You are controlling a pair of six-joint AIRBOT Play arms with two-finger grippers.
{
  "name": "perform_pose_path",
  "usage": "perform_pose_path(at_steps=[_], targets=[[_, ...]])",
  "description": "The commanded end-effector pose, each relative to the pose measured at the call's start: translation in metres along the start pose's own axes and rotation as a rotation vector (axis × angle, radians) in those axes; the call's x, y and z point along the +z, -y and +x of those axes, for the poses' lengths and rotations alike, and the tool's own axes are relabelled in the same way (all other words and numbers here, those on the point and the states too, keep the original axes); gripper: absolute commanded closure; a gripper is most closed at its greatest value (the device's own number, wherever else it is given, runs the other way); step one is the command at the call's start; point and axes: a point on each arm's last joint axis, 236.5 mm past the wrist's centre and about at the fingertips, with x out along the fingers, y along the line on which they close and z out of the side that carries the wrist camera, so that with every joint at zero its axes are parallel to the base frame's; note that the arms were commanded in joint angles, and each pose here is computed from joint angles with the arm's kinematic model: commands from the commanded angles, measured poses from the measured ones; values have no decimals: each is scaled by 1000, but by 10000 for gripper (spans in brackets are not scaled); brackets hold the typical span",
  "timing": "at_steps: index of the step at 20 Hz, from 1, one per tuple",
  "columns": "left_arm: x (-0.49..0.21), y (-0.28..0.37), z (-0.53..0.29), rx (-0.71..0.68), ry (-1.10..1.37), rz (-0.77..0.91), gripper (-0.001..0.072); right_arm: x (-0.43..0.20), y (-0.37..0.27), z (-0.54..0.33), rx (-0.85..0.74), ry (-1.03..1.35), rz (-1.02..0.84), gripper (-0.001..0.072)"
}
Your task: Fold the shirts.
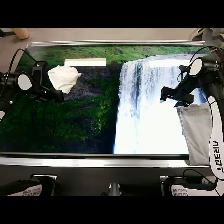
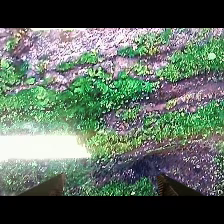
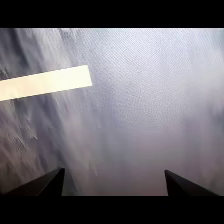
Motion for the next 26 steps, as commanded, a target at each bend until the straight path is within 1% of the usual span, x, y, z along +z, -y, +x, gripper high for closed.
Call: perform_pose_path(at_steps=[1,14,16,20,22,23,24,26], targets=[[0,0,0,0,0,1,0,0,0,0,0,0,0,24],[0,0,0,0,0,1,0,0,0,0,1,0,0,24],[26,3,-1,-11,111,1,0,2,-1,0,3,10,0,24],[96,19,-20,-86,419,-28,0,42,-10,-4,42,177,-1,22],[130,19,-35,-108,575,-74,12,53,-12,-6,47,228,-22,26],[140,12,-32,-101,603,-84,12,55,-12,-7,46,237,-40,24],[141,-2,-17,-90,566,-144,13,56,-12,-7,45,241,-53,24],[133,-53,37,-50,383,-371,11,56,-13,-6,47,240,-54,24]])
